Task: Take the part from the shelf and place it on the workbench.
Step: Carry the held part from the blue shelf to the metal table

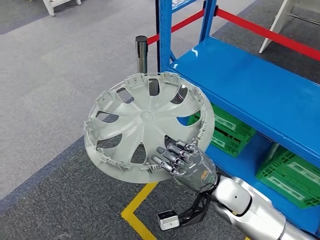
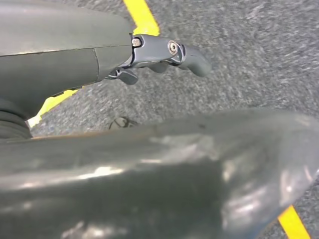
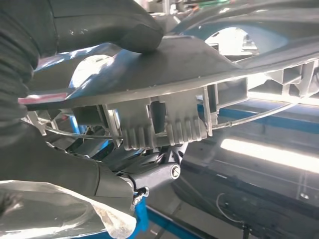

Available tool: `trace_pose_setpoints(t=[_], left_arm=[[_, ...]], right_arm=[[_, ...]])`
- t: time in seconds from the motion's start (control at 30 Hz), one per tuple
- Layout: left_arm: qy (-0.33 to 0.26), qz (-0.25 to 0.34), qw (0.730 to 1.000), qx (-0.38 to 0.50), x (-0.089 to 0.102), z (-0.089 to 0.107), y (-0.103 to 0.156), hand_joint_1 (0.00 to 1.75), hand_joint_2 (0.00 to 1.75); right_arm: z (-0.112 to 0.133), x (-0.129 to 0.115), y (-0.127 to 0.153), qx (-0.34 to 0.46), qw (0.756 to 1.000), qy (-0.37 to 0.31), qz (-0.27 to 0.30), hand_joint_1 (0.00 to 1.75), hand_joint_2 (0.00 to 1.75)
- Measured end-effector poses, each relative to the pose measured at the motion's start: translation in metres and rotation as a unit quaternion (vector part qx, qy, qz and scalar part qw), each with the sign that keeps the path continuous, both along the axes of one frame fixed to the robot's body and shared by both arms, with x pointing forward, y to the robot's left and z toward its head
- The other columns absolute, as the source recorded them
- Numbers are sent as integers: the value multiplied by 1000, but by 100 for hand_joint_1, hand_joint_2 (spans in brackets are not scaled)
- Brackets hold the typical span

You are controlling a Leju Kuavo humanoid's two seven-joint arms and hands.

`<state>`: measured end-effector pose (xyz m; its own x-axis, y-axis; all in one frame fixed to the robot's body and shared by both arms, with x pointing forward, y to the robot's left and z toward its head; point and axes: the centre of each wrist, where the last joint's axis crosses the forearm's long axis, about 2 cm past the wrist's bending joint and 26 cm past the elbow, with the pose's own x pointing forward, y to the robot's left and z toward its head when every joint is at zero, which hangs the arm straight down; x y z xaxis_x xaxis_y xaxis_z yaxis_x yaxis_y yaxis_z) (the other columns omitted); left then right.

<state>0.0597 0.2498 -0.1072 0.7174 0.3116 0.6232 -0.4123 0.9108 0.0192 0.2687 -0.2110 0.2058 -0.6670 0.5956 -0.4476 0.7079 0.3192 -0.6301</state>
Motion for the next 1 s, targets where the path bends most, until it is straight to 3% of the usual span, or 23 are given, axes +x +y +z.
trace_pose_setpoints(t=[1.0], left_arm=[[14, 25, 1000, 1, -13, -2, 2, 0, 0]], right_arm=[[8, 8, 17, 8, 999, -2, 35, 175, 175]])
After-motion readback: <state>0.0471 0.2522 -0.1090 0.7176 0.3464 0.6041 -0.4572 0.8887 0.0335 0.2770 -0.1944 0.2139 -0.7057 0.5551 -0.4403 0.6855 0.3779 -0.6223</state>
